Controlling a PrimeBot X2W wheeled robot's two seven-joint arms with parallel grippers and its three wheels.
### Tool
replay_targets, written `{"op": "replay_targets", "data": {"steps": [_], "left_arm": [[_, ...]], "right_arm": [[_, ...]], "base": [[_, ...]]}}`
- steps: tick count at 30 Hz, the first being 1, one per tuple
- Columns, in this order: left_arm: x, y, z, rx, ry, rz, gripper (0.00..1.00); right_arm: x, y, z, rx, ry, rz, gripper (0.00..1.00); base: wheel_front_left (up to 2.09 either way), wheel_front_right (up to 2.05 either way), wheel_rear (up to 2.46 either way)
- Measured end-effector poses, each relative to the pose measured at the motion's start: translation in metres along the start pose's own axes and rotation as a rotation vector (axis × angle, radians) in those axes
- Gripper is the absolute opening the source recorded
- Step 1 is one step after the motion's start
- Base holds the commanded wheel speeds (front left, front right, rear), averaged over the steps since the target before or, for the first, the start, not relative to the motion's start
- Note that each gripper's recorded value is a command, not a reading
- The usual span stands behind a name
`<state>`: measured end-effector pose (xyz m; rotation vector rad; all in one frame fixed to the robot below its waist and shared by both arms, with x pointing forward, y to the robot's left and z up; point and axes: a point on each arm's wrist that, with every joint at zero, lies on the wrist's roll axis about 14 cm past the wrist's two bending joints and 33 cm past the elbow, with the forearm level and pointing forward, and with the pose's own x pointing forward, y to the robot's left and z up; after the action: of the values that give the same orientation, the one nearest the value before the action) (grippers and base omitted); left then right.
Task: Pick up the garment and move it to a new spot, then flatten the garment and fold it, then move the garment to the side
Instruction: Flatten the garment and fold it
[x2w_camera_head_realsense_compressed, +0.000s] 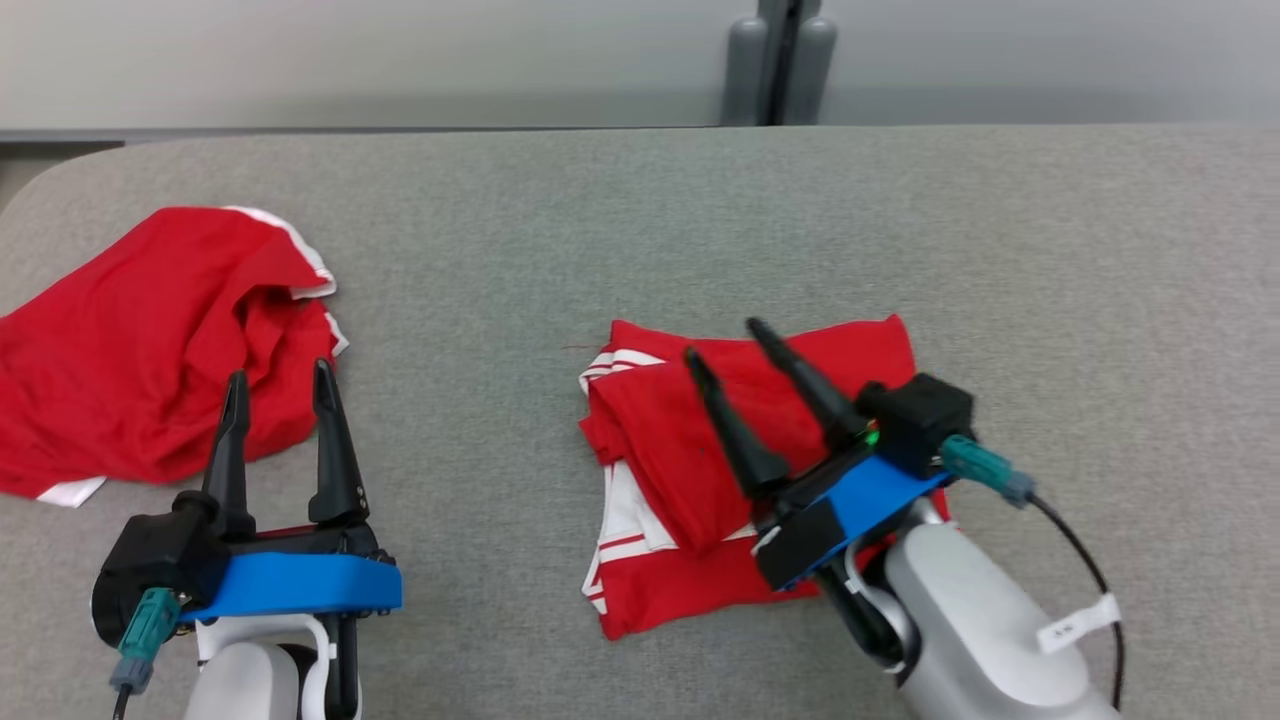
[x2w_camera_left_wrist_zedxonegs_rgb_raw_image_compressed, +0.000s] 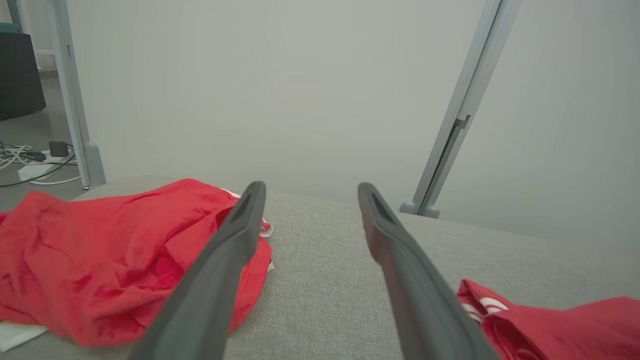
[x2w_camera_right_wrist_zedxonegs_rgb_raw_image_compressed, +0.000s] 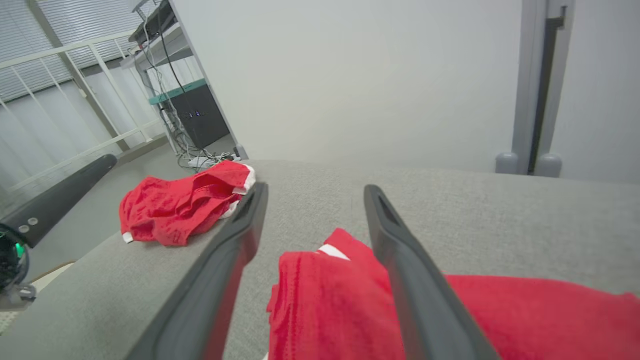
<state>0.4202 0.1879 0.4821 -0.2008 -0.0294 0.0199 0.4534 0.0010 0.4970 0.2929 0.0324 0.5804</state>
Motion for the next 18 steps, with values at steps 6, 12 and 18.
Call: {"op": "replay_targets", "data": {"steps": [6,12,18], "left_arm": [[0.000,-0.009,0.000,0.006,0.000,-0.029,1.00],[-0.004,-0.015,0.000,0.010,0.003,-0.049,1.00],[-0.009,-0.015,0.000,0.022,0.005,-0.055,1.00]], "right_arm": [[-0.031,-0.045,0.040,-0.113,-0.117,-0.157,1.00],[-0.078,-0.089,0.064,-0.179,-0.181,-0.335,1.00],[-0.124,-0.119,0.062,-0.197,-0.173,-0.481,1.00]], "base": [[0.00,0.00,0.00],[0.00,0.00,0.00],[0.00,0.00,0.00]]}}
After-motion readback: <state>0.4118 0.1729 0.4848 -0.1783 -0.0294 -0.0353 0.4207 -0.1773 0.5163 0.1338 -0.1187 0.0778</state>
